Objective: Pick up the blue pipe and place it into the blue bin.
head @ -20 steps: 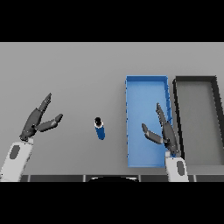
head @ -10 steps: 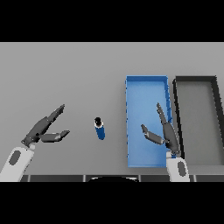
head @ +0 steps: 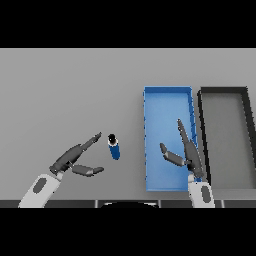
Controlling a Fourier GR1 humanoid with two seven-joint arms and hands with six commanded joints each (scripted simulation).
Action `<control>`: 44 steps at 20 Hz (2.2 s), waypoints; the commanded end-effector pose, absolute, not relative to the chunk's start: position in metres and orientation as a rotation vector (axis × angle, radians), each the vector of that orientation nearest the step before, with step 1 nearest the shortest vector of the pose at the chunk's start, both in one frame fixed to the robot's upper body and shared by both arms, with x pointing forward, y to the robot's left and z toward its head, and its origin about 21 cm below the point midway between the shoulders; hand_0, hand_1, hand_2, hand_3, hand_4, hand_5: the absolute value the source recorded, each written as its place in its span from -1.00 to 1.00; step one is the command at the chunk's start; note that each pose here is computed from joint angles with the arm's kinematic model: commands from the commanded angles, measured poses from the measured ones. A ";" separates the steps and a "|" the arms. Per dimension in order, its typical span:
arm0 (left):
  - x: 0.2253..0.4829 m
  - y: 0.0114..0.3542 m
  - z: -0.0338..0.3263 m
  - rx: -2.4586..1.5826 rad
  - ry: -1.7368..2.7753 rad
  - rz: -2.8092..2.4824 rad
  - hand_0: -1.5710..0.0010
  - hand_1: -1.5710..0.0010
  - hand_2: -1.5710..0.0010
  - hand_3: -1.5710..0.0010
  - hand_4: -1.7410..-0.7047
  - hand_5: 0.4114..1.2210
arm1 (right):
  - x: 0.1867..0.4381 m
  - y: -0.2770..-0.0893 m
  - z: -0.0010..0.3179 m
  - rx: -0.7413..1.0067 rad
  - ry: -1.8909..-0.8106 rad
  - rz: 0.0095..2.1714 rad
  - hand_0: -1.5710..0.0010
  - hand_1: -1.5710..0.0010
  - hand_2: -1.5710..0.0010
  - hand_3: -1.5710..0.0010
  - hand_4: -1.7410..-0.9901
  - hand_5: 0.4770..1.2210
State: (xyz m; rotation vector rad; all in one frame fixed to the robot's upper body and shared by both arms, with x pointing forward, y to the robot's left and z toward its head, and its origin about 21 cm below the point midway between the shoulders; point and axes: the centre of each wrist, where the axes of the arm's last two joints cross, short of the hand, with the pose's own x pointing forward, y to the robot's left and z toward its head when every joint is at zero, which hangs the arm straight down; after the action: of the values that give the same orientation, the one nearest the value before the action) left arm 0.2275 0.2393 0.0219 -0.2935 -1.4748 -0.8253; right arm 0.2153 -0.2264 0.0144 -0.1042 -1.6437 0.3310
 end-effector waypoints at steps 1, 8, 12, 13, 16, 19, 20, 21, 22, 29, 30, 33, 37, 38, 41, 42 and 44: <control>0.229 0.230 0.017 -0.298 -1.461 -0.827 1.00 1.00 1.00 1.00 0.07 -0.87 | 0.215 -0.224 0.016 -0.096 -1.641 0.332 1.00 1.00 1.00 1.00 0.37 -0.61; 0.247 0.194 -0.009 -0.369 -1.423 -0.803 1.00 1.00 1.00 1.00 0.07 -0.86 | 0.212 -0.230 0.015 -0.111 -1.642 0.327 1.00 1.00 1.00 1.00 0.41 -0.64; 0.261 0.174 -0.013 -0.357 -1.418 -0.861 1.00 1.00 1.00 1.00 0.18 -0.87 | 0.211 -0.230 0.015 -0.113 -1.652 0.318 1.00 1.00 1.00 1.00 0.44 -0.66; 0.260 0.171 -0.016 -0.408 -1.436 -0.838 1.00 1.00 1.00 1.00 0.14 -0.83 | 0.213 -0.231 0.016 -0.116 -1.646 0.323 1.00 1.00 1.00 1.00 0.44 -0.65; 0.263 0.161 -0.021 -0.458 -1.458 -0.790 1.00 1.00 1.00 1.00 0.02 -0.70 | 0.211 -0.231 0.015 -0.111 -1.631 0.309 1.00 1.00 1.00 1.00 0.43 -0.65; 0.267 0.151 -0.023 -0.469 -1.470 -0.745 0.96 0.82 0.71 0.85 -0.13 -0.49 | 0.210 -0.235 0.013 -0.126 -1.627 0.307 1.00 1.00 1.00 1.00 0.45 -0.66; 0.265 0.147 -0.024 -0.472 -1.468 -0.731 0.87 0.66 0.54 0.72 -0.18 -0.41 | 0.208 -0.234 0.012 -0.111 -1.626 0.308 1.00 1.00 1.00 1.00 0.45 -0.66; 0.264 0.146 -0.025 -0.502 -1.471 -0.695 0.63 0.42 0.31 0.38 -0.23 -0.13 | 0.208 -0.233 0.014 -0.108 -1.637 0.302 1.00 1.00 1.00 1.00 0.44 -0.66; 0.264 0.140 -0.024 -0.505 -1.463 -0.676 0.36 0.14 0.07 0.10 -0.37 0.10 | 0.210 -0.234 0.014 -0.115 -1.636 0.305 1.00 1.00 1.00 1.00 0.45 -0.66; 0.257 0.130 -0.028 -0.517 -1.526 -0.731 -0.72 -0.76 -0.78 -0.68 -0.85 0.81 | 0.210 -0.232 0.015 -0.105 -1.638 0.313 1.00 1.00 1.00 1.00 0.47 -0.67; 0.254 0.132 -0.025 -0.522 -1.545 -0.718 -0.77 -0.81 -0.82 -0.72 -0.88 0.85 | 0.213 -0.232 0.015 -0.107 -1.629 0.307 1.00 1.00 1.00 1.00 0.46 -0.67; 0.255 0.122 -0.009 -0.545 -1.624 -0.677 -0.88 -0.90 -0.91 -0.81 -0.94 0.92 | 0.212 -0.231 0.013 -0.103 -1.637 0.315 1.00 1.00 1.00 1.00 0.47 -0.66; 0.254 0.111 0.015 -0.611 -1.691 -0.679 -0.95 -0.96 -0.96 -0.86 -0.98 0.97 | 0.212 -0.236 0.011 -0.129 -1.638 0.321 1.00 1.00 1.00 1.00 0.52 -0.66; 0.253 0.109 0.021 -0.624 -1.697 -0.691 -0.96 -0.97 -0.97 -0.87 -0.98 0.97 | 0.214 -0.236 0.013 -0.129 -1.643 0.323 1.00 1.00 1.00 1.00 0.54 -0.66; 0.252 0.105 0.037 -0.607 -1.693 -0.716 -0.98 -0.98 -0.98 -0.89 -0.99 0.99 | 0.213 -0.237 0.014 -0.136 -1.654 0.323 1.00 1.00 1.00 1.00 0.59 -0.67; 0.252 0.101 0.040 -0.610 -1.687 -0.728 -0.98 -0.99 -0.99 -0.90 -0.99 0.99 | 0.213 -0.238 0.015 -0.143 -1.655 0.325 1.00 1.00 1.00 1.00 0.60 -0.66; 0.251 0.101 0.044 -0.604 -1.680 -0.737 -0.99 -0.99 -0.99 -0.90 -0.99 0.99 | 0.210 -0.243 0.016 -0.147 -1.670 0.327 1.00 1.00 1.00 1.00 0.62 -0.65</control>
State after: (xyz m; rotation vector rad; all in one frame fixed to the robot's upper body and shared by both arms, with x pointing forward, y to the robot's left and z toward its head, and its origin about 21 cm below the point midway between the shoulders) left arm 0.2510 0.1007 0.0441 -0.6076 -1.6798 -0.7370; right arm 0.2102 -0.2436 0.0166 -0.1481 -1.6710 0.3263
